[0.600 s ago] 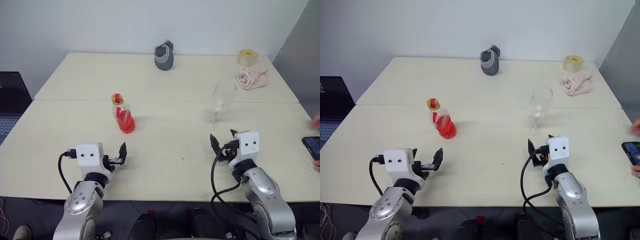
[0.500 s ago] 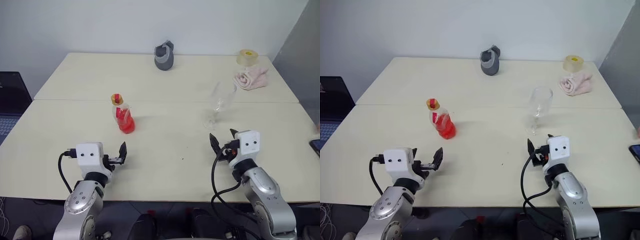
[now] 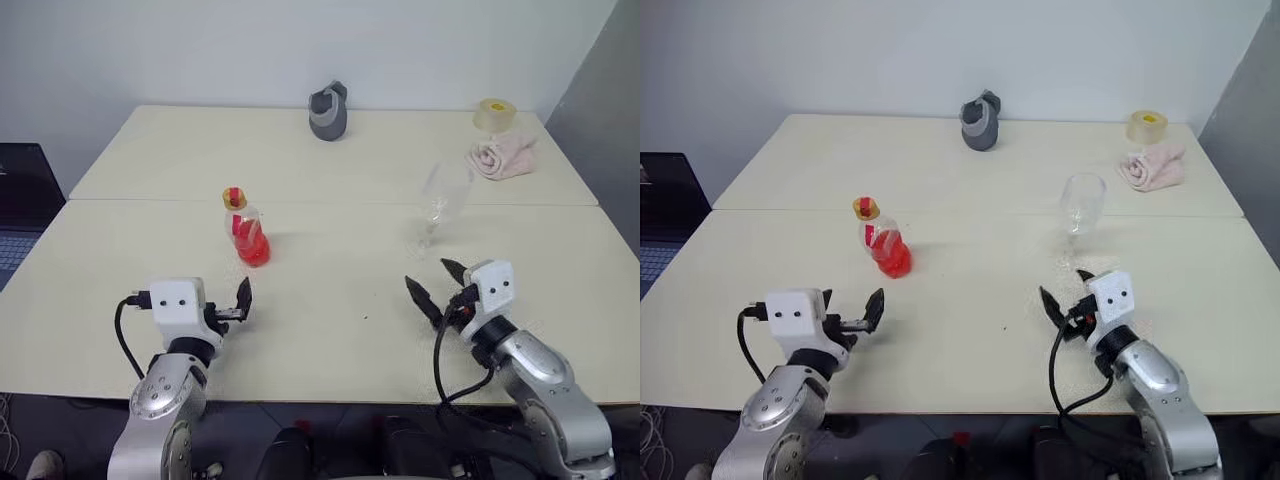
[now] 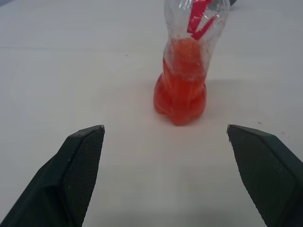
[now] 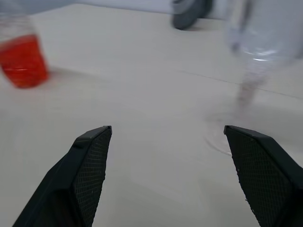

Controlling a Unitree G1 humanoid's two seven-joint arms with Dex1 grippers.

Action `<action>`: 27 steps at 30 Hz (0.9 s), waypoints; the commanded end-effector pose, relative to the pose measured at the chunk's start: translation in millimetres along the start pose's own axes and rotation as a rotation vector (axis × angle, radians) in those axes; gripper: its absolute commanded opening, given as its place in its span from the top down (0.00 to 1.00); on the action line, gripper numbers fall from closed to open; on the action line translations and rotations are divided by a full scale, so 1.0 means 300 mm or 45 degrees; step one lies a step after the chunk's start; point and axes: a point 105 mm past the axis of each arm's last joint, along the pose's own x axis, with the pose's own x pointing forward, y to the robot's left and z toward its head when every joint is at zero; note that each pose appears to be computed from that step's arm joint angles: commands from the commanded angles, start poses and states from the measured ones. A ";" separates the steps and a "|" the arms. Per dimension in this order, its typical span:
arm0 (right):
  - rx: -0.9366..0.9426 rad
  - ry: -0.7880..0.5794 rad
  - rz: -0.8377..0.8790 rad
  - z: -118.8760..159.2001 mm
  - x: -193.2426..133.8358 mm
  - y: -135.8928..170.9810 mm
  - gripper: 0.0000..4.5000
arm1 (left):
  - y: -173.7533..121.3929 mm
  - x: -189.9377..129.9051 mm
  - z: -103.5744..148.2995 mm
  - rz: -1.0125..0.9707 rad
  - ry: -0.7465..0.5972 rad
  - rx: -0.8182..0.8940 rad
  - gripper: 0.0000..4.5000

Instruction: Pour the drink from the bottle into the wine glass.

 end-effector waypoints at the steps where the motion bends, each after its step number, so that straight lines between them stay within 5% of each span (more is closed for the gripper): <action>1: -0.021 -0.085 0.155 0.049 -0.001 0.021 0.10 | -0.003 0.015 0.038 -0.006 -0.077 0.040 0.01; 11: -0.055 -0.138 0.448 0.074 0.044 0.069 0.10 | -0.029 0.100 0.031 -0.069 -0.093 0.028 0.01; 27: -0.058 -0.186 0.463 0.118 0.086 0.066 0.10 | -0.061 0.258 0.088 -0.140 -0.198 0.049 0.01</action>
